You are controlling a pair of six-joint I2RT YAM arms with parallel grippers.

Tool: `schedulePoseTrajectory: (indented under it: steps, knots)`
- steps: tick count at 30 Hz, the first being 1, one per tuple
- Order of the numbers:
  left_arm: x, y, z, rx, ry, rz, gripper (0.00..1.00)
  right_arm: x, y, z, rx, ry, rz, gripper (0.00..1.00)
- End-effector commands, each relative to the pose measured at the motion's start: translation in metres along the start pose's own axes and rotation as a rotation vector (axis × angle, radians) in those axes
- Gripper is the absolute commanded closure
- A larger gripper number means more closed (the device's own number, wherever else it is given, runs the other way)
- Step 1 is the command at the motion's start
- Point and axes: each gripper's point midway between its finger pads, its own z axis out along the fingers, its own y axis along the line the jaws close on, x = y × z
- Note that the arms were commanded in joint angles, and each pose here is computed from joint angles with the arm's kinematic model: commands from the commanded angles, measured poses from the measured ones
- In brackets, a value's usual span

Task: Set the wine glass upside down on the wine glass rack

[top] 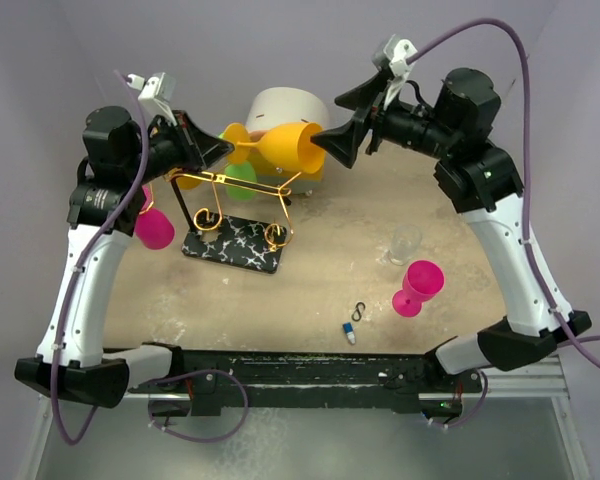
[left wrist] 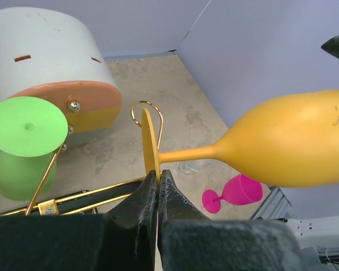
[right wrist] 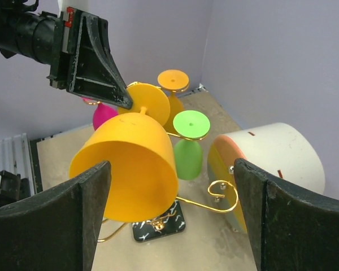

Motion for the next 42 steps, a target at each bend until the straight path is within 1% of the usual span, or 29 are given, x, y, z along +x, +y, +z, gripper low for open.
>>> schedulePoseTrajectory:
  steps: [1, 5, 10, 13, 16, 18, 21, 24, 26, 27, 30, 34, 37, 40, 42]
  knots:
    - [-0.023, -0.012, -0.024, -0.024, -0.092, 0.133, 1.0, -0.036, 0.014, -0.026, 0.011, -0.079, -0.086, 0.07]
    - [-0.031, -0.009, -0.036, -0.083, -0.128, 0.217, 1.0, -0.049, 0.019, -0.043, 0.023, -0.106, -0.108, 0.06]
    - [-0.043, 0.002, -0.058, -0.195, -0.186, 0.333, 1.0, -0.064, 0.022, -0.069, 0.059, -0.137, -0.139, 0.05]
    - [-0.055, 0.007, -0.076, -0.281, -0.226, 0.447, 1.0, -0.063, 0.011, -0.084, 0.124, -0.134, -0.145, 0.05]
    - [-0.072, 0.011, -0.102, -0.4, -0.271, 0.577, 1.0, -0.046, -0.008, -0.093, 0.21, -0.102, -0.137, 0.04]
    - [-0.084, 0.011, -0.122, -0.476, -0.299, 0.672, 1.0, -0.024, -0.021, -0.092, 0.253, -0.059, -0.145, 0.03]
    - [-0.101, 0.012, -0.156, -0.606, -0.328, 0.791, 1.0, 0.016, -0.048, -0.089, 0.342, 0.029, -0.172, 0.02]
    - [-0.112, 0.016, -0.185, -0.737, -0.331, 0.89, 1.0, 0.06, -0.062, -0.088, 0.374, 0.119, -0.178, 0.02]
    - [-0.115, 0.015, -0.199, -0.783, -0.305, 0.96, 1.0, 0.074, -0.065, -0.091, 0.385, 0.14, -0.192, 0.02]
    - [-0.114, 0.013, -0.203, -0.791, -0.282, 0.995, 1.0, 0.089, -0.068, -0.092, 0.388, 0.164, -0.189, 0.02]
    - [-0.101, 0.004, -0.205, -0.728, -0.184, 1.126, 1.0, 0.113, -0.079, -0.102, 0.419, 0.191, -0.192, 0.02]
    - [-0.075, -0.006, -0.201, -0.598, -0.028, 1.282, 1.0, 0.14, -0.093, -0.115, 0.443, 0.222, -0.164, 0.02]
    - [-0.06, -0.009, -0.201, -0.532, 0.048, 1.338, 1.0, 0.153, -0.093, -0.118, 0.439, 0.234, -0.151, 0.02]
    - [-0.054, -0.007, -0.197, -0.499, 0.093, 1.358, 1.0, 0.158, -0.091, -0.121, 0.436, 0.255, -0.148, 0.02]
    - [-0.042, -0.001, -0.19, -0.451, 0.15, 1.37, 1.0, 0.162, -0.089, -0.123, 0.427, 0.268, -0.139, 0.02]
